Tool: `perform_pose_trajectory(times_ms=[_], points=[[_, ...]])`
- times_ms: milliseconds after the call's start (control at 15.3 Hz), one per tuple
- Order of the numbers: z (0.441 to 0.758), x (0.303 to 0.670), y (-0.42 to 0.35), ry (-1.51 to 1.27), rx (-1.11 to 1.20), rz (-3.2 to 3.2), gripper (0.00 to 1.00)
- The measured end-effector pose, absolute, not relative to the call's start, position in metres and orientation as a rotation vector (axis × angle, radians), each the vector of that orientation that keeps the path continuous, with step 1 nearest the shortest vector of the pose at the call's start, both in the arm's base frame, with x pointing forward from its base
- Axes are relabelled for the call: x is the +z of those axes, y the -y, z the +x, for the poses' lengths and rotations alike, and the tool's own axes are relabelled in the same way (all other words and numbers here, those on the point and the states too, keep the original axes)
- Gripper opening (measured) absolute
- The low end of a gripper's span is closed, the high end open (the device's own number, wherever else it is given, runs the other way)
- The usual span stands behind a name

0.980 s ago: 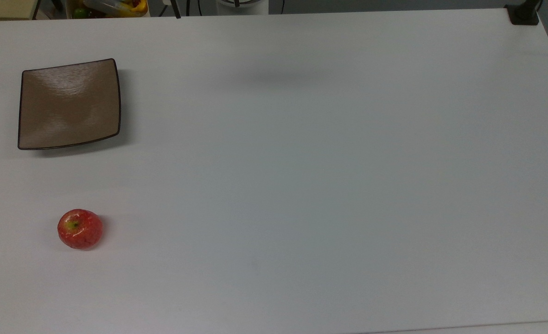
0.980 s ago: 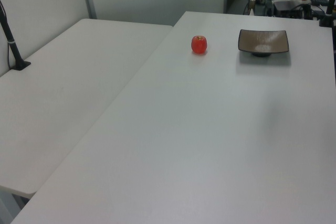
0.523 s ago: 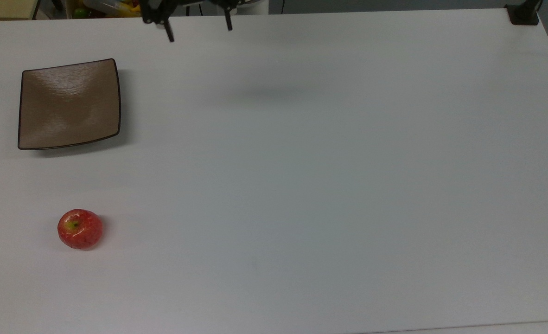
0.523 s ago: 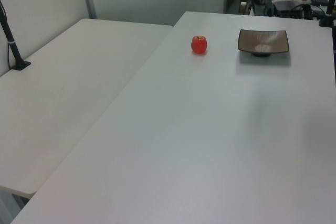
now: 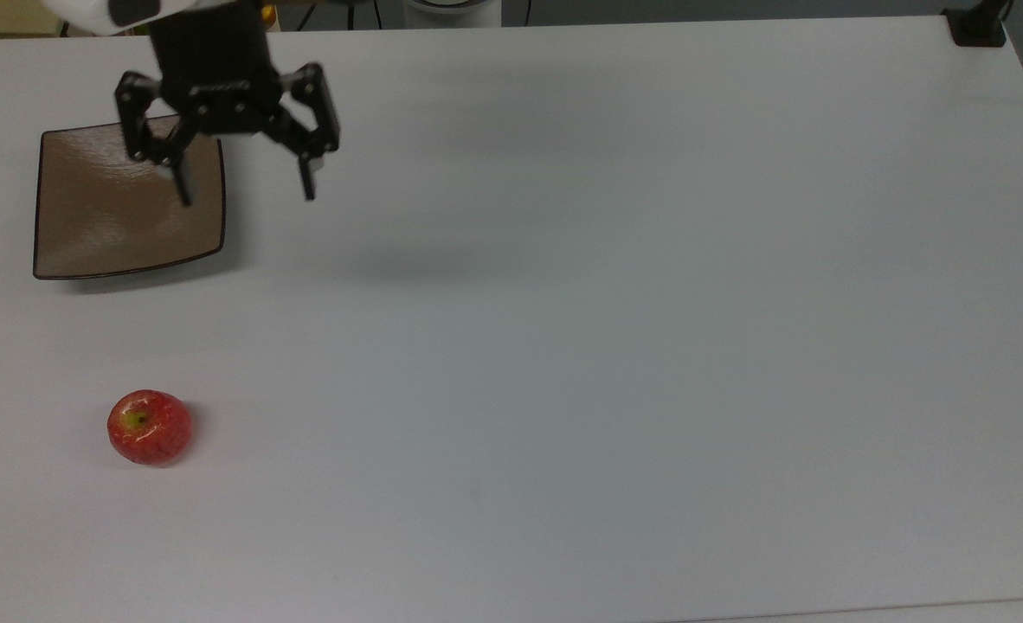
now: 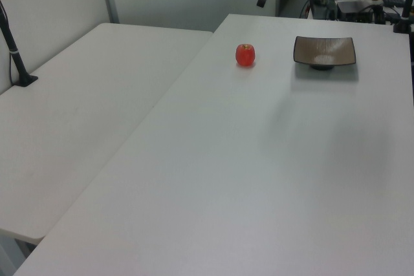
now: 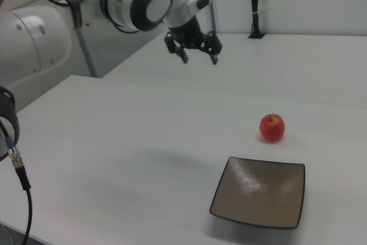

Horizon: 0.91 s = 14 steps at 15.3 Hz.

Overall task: Apples placed on a ceramic plate
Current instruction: 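Move the open gripper down over the red apple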

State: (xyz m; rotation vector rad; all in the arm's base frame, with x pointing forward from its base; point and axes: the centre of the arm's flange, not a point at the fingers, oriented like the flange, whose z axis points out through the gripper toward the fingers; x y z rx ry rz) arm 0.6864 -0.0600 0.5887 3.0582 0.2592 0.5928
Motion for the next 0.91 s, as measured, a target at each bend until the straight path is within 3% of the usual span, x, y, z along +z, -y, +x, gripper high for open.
perform_pose_trajectory(times_ms=[523, 915], points=[[0.738, 0.511, 0.116, -0.146, 0.856, 2.920, 1.00], [0.760, 0.426, 0.141, -0.188, 0.843, 2.817, 1.00]])
